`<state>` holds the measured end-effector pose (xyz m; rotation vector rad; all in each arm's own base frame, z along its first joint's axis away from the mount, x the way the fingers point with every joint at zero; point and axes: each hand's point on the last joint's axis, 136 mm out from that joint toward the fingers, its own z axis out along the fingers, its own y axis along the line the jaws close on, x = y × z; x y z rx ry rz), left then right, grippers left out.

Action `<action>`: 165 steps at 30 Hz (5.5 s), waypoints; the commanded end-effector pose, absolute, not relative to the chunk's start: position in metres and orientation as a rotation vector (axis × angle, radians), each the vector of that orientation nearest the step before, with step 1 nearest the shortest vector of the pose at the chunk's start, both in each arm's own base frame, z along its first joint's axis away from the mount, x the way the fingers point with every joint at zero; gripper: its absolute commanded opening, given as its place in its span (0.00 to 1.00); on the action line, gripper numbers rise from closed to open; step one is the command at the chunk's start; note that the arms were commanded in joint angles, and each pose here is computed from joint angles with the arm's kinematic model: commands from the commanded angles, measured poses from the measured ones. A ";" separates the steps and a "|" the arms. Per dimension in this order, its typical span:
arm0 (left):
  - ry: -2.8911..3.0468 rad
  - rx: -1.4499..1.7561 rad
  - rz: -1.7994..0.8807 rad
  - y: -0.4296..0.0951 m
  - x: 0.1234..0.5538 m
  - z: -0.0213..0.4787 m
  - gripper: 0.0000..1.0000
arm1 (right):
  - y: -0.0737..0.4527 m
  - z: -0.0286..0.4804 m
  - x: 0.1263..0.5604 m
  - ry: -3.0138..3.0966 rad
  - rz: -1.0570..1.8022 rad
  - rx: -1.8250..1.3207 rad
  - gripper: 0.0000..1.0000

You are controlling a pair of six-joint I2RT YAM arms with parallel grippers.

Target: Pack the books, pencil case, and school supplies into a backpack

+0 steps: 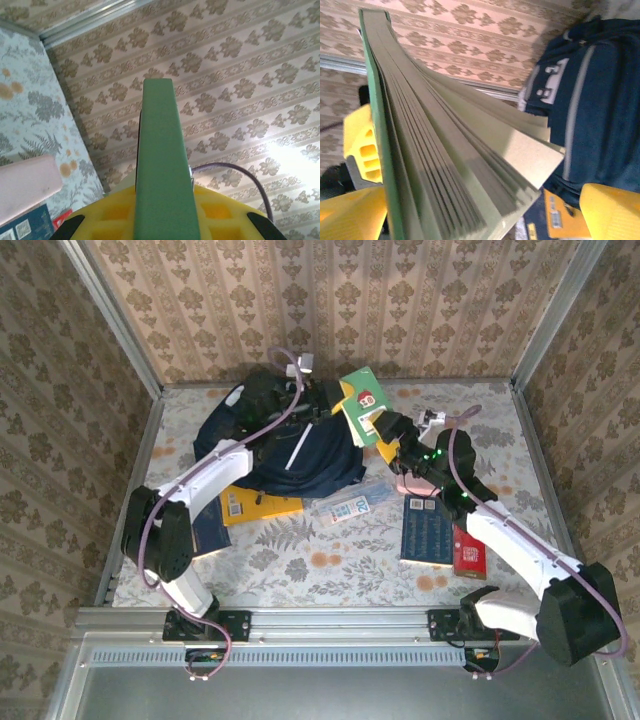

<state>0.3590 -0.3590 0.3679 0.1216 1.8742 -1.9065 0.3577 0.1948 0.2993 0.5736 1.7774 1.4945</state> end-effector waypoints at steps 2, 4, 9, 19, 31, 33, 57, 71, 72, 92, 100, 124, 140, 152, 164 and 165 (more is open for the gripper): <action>1.776 0.068 -1.932 -0.350 0.355 0.394 0.00 | 0.197 0.329 0.363 1.609 1.629 0.580 0.94; 1.784 0.053 -1.939 -0.351 0.357 0.390 0.00 | 0.199 0.335 0.364 1.581 1.645 0.571 0.90; 1.793 0.019 -1.949 -0.350 0.358 0.384 0.00 | 0.203 0.347 0.367 1.532 1.668 0.554 0.76; 1.814 0.009 -1.885 -0.342 0.360 0.382 0.00 | 0.217 0.350 0.361 1.565 1.646 0.519 0.30; 1.894 0.073 -1.766 -0.332 0.355 0.359 0.43 | 0.203 0.327 0.363 1.790 1.347 0.519 0.00; 1.938 0.095 -1.702 -0.326 0.357 0.350 0.52 | 0.193 0.316 0.363 1.819 1.300 0.543 0.00; 2.302 0.161 -0.918 -0.232 0.464 0.260 0.72 | 0.119 0.217 0.365 2.204 0.790 0.432 0.00; 2.451 0.177 -0.846 -0.234 0.489 0.214 0.81 | 0.112 0.218 0.360 2.213 0.675 0.413 0.00; 2.463 0.187 -0.852 -0.238 0.488 0.211 0.81 | 0.112 0.217 0.360 2.217 0.672 0.413 0.00; 2.643 0.377 -0.675 -0.259 0.480 0.148 0.78 | 0.112 0.235 0.352 2.177 0.708 0.404 0.00; 2.645 0.383 -0.903 -0.279 0.475 0.133 0.72 | 0.117 0.229 0.355 2.192 0.740 0.412 0.00; 2.732 0.444 -0.776 -0.292 0.455 0.092 0.05 | 0.140 0.205 0.353 2.221 0.962 0.512 0.00; 2.438 0.453 -0.870 -0.276 0.451 0.229 0.00 | 0.135 0.226 0.325 2.213 0.926 0.465 0.00; 2.266 0.393 -0.986 -0.243 0.428 0.309 0.00 | 0.161 0.250 0.339 2.143 1.091 0.420 0.00; 2.138 0.344 -1.195 -0.235 0.424 0.352 0.00 | 0.217 0.268 0.344 2.151 1.191 0.307 0.00; 2.167 0.326 -1.161 -0.234 0.424 0.346 0.00 | 0.208 0.262 0.347 2.158 1.127 0.347 0.00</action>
